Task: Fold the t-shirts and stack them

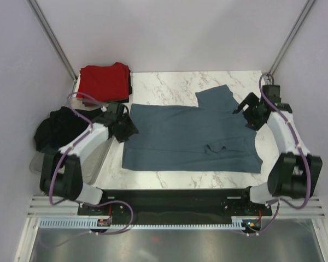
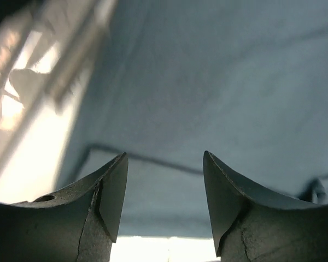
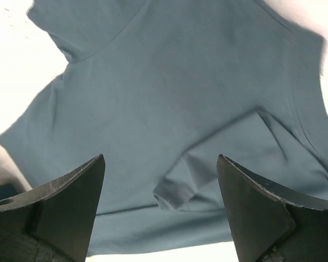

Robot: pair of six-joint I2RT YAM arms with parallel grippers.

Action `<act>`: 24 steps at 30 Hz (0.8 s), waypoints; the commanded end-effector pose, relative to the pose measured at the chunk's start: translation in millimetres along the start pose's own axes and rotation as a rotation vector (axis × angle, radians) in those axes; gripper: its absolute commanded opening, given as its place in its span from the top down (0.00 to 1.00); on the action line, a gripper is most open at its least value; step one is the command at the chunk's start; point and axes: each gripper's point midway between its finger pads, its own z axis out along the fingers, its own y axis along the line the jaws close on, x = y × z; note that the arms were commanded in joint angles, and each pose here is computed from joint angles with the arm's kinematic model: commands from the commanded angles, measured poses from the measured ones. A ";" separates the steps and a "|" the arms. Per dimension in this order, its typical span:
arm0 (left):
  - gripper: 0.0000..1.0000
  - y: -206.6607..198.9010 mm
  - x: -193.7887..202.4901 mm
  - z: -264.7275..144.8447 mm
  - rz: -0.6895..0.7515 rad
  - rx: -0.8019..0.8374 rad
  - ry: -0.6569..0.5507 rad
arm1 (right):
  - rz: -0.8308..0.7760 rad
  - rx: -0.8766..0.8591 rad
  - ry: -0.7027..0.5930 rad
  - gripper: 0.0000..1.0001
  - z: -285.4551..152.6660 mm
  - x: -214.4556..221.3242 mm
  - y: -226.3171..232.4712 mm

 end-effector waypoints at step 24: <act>0.36 10.3 -118.9 -18.5 0.092 -0.006 -0.213 | -0.329 -0.098 -0.176 0.11 289.1 -142.0 114.6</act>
